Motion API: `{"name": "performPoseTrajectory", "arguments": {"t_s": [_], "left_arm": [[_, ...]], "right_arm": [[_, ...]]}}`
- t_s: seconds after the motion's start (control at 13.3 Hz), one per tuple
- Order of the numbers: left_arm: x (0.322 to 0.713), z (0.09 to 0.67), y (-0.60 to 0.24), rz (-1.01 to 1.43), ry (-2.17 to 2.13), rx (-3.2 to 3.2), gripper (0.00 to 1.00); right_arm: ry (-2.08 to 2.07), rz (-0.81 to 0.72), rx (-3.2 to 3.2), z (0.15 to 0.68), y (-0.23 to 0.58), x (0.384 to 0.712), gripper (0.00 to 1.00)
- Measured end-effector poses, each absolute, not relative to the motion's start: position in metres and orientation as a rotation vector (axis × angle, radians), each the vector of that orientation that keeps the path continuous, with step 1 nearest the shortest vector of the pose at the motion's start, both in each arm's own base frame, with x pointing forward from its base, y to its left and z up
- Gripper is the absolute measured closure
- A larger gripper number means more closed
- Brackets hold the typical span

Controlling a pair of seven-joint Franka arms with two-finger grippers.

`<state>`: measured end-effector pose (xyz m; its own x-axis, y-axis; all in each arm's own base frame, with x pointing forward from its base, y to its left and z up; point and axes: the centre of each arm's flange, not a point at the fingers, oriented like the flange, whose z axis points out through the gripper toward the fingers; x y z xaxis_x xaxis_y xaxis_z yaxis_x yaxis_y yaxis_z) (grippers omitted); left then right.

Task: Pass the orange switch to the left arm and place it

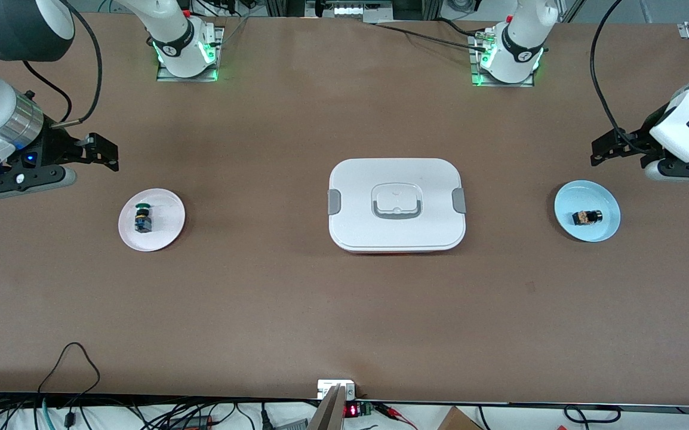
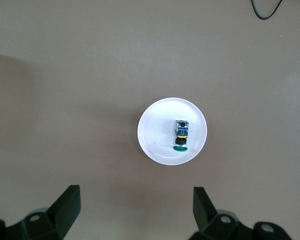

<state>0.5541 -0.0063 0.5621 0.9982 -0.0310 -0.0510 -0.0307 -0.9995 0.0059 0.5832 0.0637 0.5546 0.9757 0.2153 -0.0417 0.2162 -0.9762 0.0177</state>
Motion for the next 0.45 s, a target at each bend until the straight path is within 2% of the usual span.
{"name": "performPoseTrajectory", "arguments": {"t_s": [0.45], "left_arm": [[0.5552, 0.5628, -0.0065, -0.068, -0.049, 3.135, 0.00]], "right_arm": [[0.338, -0.061, 3.101, 0.5547, 0.0636, 0.5833, 0.00]]}}
